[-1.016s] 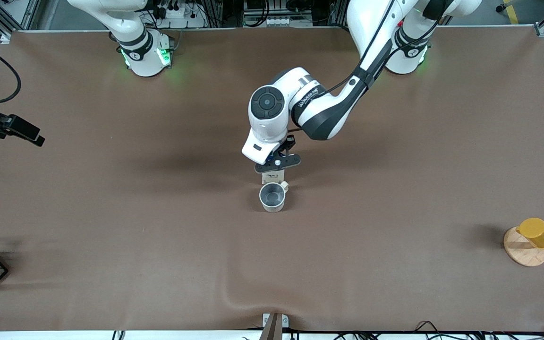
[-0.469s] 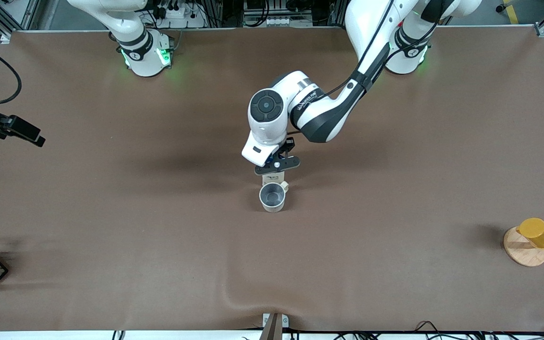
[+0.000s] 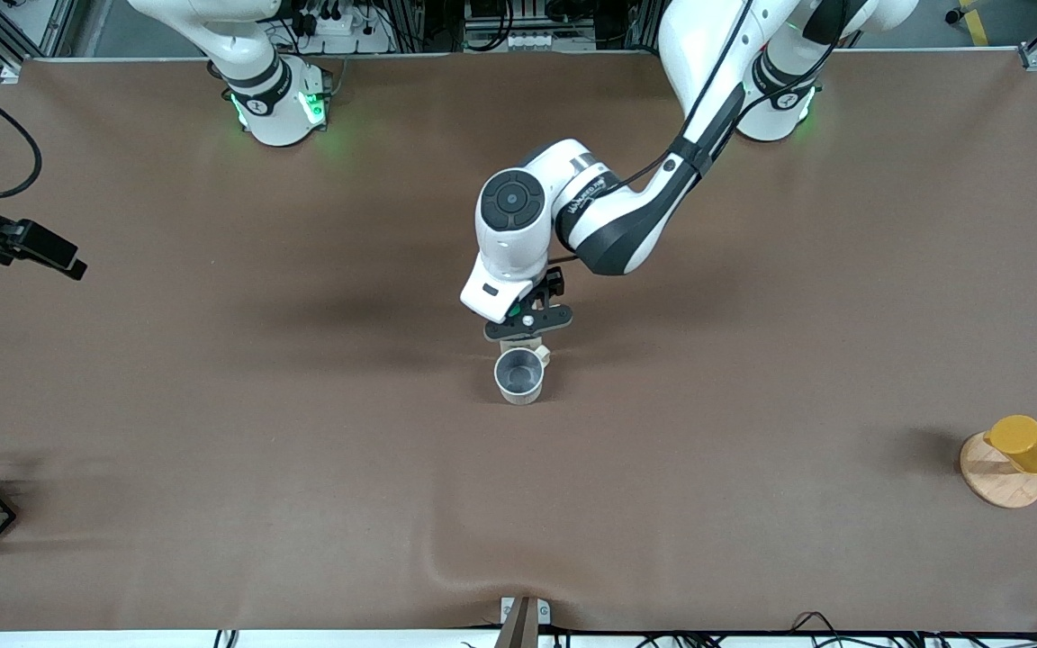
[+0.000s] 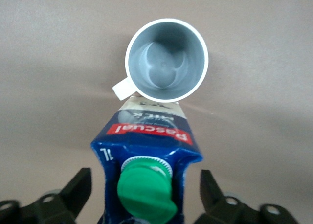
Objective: Place milk next to cup
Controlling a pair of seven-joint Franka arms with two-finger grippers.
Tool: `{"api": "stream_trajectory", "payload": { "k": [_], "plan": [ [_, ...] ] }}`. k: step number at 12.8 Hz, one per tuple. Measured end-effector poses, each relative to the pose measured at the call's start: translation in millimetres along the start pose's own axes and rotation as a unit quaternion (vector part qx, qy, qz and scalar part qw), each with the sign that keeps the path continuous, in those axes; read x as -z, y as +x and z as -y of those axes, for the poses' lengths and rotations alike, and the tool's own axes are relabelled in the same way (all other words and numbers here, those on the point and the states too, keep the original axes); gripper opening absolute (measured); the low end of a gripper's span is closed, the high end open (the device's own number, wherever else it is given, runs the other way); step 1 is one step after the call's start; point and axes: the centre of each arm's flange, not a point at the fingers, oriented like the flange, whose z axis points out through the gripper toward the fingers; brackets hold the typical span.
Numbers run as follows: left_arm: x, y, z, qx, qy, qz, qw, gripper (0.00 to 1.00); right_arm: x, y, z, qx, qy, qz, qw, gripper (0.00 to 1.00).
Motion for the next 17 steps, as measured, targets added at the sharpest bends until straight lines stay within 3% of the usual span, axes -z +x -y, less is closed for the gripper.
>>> {"api": "stream_trajectory", "payload": {
  "k": [7, 11, 14, 17],
  "plan": [
    [122, -4, 19, 0.005, -0.020, -0.033, 0.999, 1.00, -1, 0, 0, 0.000, 0.000, 0.002, 1.000, 1.00],
    [196, 73, 115, 0.016, 0.002, -0.045, 0.999, 1.00, -2, 1, -1, -0.001, -0.001, 0.003, 1.000, 1.00],
    [219, 138, 211, -0.014, 0.027, -0.028, 0.999, 1.00, -4, 1, -1, -0.001, -0.001, 0.006, 1.000, 1.00],
    [237, 178, 301, -0.056, 0.044, 0.001, 0.997, 1.00, -9, 3, 0, -0.001, -0.002, 0.011, 1.000, 1.00]
  ]
}}
